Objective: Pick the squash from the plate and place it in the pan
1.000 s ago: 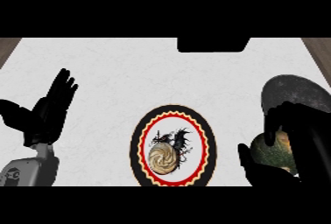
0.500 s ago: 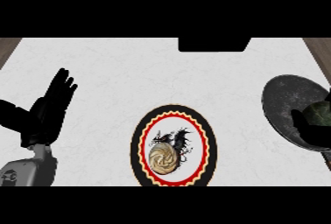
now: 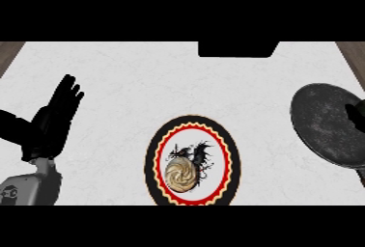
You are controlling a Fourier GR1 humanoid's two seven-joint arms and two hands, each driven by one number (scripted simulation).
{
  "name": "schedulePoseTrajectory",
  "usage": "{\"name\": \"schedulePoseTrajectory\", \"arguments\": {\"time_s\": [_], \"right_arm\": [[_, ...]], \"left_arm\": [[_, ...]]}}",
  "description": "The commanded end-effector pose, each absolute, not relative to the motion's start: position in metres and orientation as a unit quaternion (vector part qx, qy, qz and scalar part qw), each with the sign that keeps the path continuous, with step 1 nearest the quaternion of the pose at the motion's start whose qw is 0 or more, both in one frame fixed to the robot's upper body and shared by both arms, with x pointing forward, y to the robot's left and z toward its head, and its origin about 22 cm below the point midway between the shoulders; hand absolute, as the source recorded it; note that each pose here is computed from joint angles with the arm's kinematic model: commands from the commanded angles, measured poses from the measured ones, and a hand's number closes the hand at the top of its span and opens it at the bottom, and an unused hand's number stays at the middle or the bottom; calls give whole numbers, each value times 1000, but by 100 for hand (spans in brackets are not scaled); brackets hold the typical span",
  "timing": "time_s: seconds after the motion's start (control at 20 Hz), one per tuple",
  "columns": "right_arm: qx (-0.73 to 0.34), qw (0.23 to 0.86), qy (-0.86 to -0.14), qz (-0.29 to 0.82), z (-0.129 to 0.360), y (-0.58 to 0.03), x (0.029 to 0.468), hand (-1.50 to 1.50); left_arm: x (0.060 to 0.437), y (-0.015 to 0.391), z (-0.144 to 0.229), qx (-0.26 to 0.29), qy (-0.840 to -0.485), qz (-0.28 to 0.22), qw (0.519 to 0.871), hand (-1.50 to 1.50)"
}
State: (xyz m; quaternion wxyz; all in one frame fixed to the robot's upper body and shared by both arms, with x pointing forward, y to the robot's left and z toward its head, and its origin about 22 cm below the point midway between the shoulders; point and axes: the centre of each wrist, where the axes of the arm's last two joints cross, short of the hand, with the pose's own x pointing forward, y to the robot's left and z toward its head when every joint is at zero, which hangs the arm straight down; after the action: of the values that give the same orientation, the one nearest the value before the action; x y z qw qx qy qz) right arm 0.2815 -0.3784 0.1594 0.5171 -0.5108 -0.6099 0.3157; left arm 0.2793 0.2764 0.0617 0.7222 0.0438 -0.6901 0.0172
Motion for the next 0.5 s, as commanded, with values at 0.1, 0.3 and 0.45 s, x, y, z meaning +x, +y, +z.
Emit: {"name": "schedulePoseTrajectory", "arguments": {"time_s": [0.1,0.3,0.45], "right_arm": [[-477,525,-616,343,119,-408,321,150],[-482,529,-604,351,71,-412,330,150],[-470,588,-562,342,64,-417,342,150]], "left_arm": [[278,268,54,30,-684,18,729,0],[293,260,68,39,-688,19,724,0],[283,262,55,39,-688,10,725,0]]}}
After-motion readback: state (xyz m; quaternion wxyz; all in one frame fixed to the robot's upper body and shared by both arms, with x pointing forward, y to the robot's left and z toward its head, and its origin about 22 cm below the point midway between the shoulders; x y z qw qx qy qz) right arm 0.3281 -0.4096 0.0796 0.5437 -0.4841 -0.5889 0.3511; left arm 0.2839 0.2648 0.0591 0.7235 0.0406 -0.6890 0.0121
